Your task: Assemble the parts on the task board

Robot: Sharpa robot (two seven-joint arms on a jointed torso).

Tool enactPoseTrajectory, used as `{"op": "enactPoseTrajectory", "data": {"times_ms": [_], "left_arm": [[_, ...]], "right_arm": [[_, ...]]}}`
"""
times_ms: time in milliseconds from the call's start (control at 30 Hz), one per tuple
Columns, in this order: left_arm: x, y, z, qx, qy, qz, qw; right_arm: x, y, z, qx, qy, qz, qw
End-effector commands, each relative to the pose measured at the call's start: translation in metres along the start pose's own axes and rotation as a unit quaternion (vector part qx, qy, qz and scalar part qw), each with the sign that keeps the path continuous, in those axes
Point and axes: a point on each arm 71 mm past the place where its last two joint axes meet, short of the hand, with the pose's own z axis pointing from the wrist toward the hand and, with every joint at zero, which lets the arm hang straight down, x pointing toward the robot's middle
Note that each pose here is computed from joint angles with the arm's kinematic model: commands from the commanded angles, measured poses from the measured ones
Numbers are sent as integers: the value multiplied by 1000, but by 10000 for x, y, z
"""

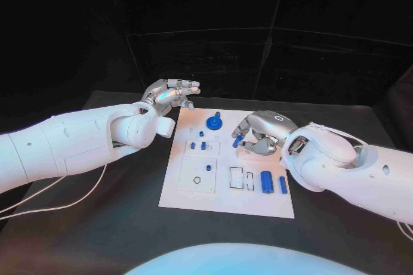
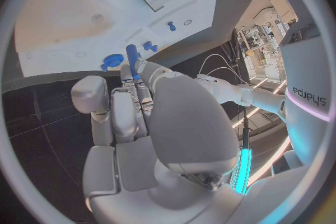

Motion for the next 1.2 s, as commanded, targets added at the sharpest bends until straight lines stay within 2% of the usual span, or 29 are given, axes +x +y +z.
{"op": "enactPoseTrajectory", "data": {"times_ms": [33,200,367,633,1200], "left_arm": [[20,-12,9,3,7,0,1000],[34,-7,29,3,8,0,1000],[54,-2,43,2,10,0,1000],[79,1,51,2,12,-1,1000],[97,3,61,2,14,-1,1000]], "right_arm": [[-9,202,63,-47,-15,33,998],[111,470,188,-92,1,45,995],[293,599,264,-112,25,51,992],[548,667,294,-121,57,43,990],[765,729,319,-124,78,38,989]]}}
